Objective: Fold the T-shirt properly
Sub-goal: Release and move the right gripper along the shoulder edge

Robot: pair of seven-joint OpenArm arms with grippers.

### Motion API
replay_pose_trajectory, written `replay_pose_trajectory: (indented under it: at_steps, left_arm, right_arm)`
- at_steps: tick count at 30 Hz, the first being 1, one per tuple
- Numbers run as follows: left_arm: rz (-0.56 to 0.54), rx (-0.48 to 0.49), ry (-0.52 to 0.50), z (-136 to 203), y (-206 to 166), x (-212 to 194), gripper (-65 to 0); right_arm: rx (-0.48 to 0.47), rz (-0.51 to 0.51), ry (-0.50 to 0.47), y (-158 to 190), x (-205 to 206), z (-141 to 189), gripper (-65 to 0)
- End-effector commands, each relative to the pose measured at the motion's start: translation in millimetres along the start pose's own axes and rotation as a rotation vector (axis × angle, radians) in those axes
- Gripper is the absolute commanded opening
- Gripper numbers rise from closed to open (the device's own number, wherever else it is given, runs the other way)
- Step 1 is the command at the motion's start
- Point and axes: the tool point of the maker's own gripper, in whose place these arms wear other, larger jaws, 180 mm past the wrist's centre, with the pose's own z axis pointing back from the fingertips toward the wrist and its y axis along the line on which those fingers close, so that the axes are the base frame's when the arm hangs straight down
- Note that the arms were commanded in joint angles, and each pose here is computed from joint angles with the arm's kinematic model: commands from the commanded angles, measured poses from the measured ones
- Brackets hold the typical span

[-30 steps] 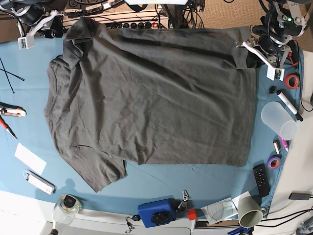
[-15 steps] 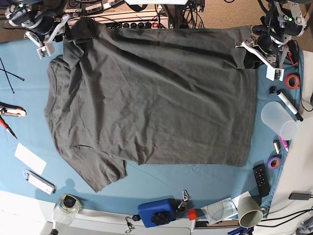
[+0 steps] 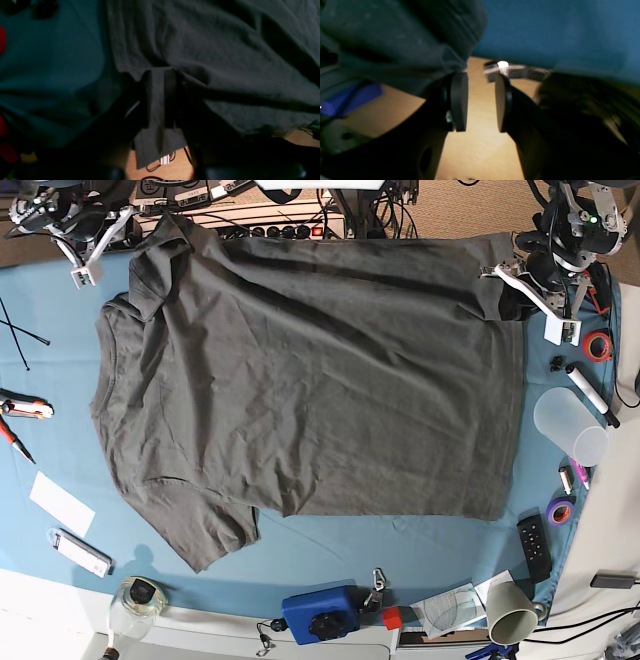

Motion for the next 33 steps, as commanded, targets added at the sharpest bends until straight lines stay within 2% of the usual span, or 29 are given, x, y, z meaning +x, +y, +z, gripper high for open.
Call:
replay_pose_trajectory:
  at_steps: [1,3,6,13,17,25,28,29,33]
  left_arm:
    - [-0.014,-0.006,-0.045,3.6,-2.0,11.4,-55.1]
    - [-0.013,-0.006,-0.051,3.7,-2.1,12.4,-55.1]
    - [-0.013,-0.006,-0.055,3.7,-2.0,13.3,-55.1]
    - [-0.013,-0.006,-0.055,3.7,-2.0,13.3,-55.1]
    - [-0.013,-0.006,-0.062,3.8,-2.0,14.3,-55.1]
    - [-0.013,-0.006,-0.062,3.8,-2.1,14.5,-55.1]
    - [-0.013,-0.006,-0.062,3.8,-2.1,14.5,-55.0]
    - [-0.013,-0.006,-0.062,3.8,-2.1,14.5,-55.0]
    - [-0.013,-0.006,-0.062,3.8,-2.1,14.5,-55.1]
  right_arm:
    - [0.017,0.016,-0.016,1.2,7.1,6.1,-47.0]
    - [0.083,0.011,-0.013,13.5,8.8,8.8,-51.8]
    - [0.147,0.025,-0.080,29.8,24.7,14.8,-65.0]
    - [0.152,0.081,-0.126,40.7,40.4,24.5,-65.0]
    - [0.218,0.097,-0.222,57.3,60.5,38.4,-65.0]
    - [0.110,0.127,-0.198,40.2,59.3,44.1,-65.0]
    - [0.110,0.127,-0.198,40.2,59.3,44.1,-46.2]
    - [0.110,0.127,-0.198,40.1,59.2,44.1,-42.3]
    - [0.080,0.135,-0.189,34.6,60.1,43.1,-41.0]
